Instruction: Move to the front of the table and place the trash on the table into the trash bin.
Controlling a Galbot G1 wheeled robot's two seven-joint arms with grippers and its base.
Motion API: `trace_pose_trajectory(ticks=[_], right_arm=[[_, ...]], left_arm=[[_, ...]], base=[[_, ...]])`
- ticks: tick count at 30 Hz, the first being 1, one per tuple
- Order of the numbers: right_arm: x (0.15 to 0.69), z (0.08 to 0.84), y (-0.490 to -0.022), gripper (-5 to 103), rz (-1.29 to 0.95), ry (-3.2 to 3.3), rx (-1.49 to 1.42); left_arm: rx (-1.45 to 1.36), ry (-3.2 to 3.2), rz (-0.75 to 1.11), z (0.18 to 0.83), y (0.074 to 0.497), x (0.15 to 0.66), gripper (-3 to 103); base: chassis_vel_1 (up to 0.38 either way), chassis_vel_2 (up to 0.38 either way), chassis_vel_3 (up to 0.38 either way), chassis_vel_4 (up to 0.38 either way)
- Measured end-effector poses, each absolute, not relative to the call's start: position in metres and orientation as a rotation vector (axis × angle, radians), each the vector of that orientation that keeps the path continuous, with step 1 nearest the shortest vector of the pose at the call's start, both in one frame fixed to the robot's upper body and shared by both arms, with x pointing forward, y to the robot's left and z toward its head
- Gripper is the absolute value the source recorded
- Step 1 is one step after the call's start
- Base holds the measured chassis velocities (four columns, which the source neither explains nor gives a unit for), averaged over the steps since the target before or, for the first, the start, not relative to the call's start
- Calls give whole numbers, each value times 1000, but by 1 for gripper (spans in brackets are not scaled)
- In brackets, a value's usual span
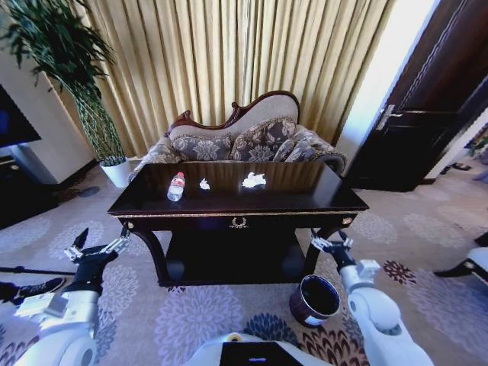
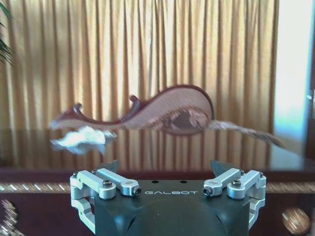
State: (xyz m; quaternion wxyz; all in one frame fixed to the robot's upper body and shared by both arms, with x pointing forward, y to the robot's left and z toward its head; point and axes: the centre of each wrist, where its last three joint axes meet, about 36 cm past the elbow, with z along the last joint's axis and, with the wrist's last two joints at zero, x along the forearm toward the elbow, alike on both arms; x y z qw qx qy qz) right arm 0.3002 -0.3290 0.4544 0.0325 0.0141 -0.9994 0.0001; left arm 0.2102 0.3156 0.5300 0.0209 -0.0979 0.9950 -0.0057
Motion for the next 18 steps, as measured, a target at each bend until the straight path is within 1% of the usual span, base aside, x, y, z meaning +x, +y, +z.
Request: trace_pose_trajectory(ticks=[9, 18], right_arm=[[290, 500, -311, 100, -9, -3160, 132], [288, 507, -307, 100, 3, -3170, 151]], left_arm=[[-309, 3084, -8, 530, 317, 210, 100], [-290, 3108, 6, 532, 320, 209, 100]], base=[[0, 0, 0, 0], [0, 0, 0, 0]])
